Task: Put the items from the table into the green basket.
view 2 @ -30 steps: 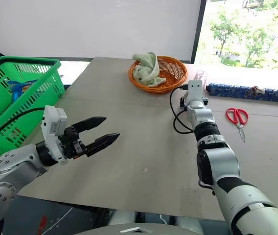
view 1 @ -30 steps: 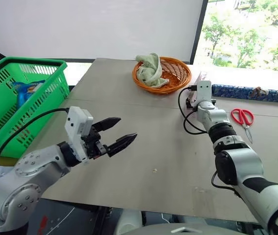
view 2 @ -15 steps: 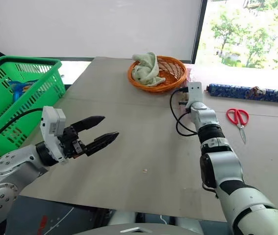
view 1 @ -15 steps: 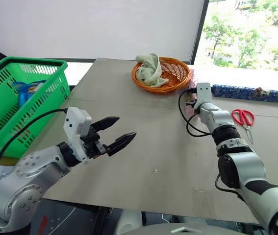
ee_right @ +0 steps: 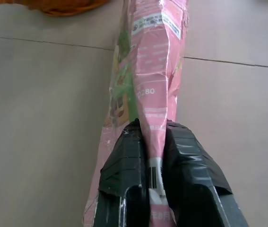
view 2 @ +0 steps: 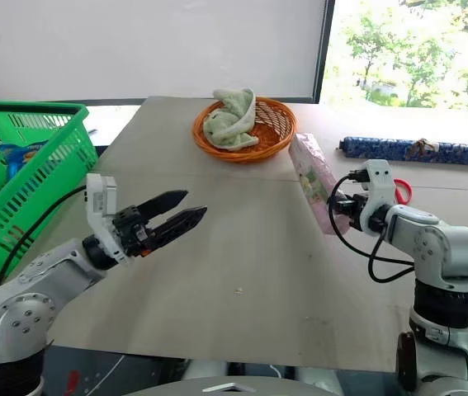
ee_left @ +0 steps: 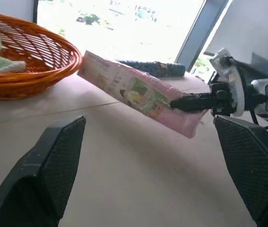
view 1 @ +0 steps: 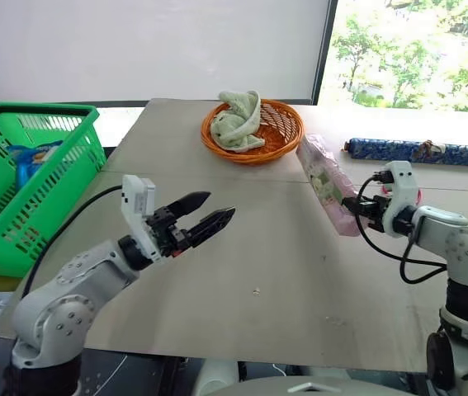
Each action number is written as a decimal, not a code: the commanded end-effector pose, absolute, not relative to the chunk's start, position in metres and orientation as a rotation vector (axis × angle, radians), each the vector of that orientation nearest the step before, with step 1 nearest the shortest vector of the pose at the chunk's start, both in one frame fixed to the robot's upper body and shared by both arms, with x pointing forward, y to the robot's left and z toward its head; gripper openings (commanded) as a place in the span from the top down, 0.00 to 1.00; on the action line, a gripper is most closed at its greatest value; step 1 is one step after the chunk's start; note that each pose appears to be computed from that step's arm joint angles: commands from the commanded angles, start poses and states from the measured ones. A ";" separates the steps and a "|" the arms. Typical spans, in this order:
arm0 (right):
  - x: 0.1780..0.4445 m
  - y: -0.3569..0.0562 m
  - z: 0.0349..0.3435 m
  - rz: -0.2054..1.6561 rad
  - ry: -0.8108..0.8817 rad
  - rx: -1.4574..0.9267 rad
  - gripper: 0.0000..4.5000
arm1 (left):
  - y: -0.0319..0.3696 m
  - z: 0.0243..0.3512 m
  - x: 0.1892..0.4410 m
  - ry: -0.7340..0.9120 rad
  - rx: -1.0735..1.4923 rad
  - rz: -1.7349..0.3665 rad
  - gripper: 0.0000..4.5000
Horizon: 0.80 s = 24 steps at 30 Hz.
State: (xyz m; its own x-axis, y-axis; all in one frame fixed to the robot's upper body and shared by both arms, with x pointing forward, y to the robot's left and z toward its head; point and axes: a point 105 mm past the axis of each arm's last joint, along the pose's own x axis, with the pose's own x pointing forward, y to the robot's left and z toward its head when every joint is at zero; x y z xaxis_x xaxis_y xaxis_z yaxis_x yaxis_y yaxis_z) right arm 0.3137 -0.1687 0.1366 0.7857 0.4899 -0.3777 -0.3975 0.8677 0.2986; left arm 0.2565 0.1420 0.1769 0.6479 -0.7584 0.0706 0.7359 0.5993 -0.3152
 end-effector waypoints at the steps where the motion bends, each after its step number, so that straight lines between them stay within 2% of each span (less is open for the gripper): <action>1: 0.293 -0.144 0.184 0.689 0.240 0.277 1.00 | 0.132 0.188 0.262 0.055 -0.442 -0.915 0.00; 5: 0.272 -0.114 0.207 0.882 0.114 0.354 1.00 | 0.116 0.195 0.269 0.076 -0.572 -0.998 0.00; 11: 0.242 -0.073 0.217 1.155 0.081 0.368 1.00 | 0.101 0.211 0.277 0.072 -0.710 -1.082 0.00; 15: 0.227 -0.058 0.223 1.313 0.062 0.386 1.00 | 0.096 0.217 0.287 0.052 -0.781 -1.067 0.00; 17: 0.222 -0.051 0.223 1.373 0.074 0.377 1.00 | 0.091 0.223 0.284 0.028 -0.807 -1.108 0.00; 20: 0.220 -0.045 0.223 1.431 0.081 0.367 1.00 | 0.090 0.225 0.278 0.029 -0.802 -1.132 0.17; 21: 0.219 -0.045 0.223 1.438 0.078 0.363 1.00 | 0.093 0.225 0.278 0.022 -0.800 -1.112 0.29; 23: 0.219 -0.046 0.222 1.446 0.073 0.352 1.00 | 0.100 0.226 0.277 0.008 -0.815 -1.092 0.47; 24: 0.221 -0.046 0.221 1.441 0.073 0.342 1.00 | 0.105 0.227 0.275 -0.003 -0.817 -1.077 0.47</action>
State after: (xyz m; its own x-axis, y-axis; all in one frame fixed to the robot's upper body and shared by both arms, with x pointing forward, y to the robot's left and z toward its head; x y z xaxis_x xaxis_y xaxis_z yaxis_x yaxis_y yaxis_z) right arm 0.2402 -0.0591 0.2063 0.2823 0.9537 0.1036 -0.9097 0.2319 0.3446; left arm 0.2760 0.0956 0.2168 0.4775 -0.8038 0.3547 0.7679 0.1857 -0.6130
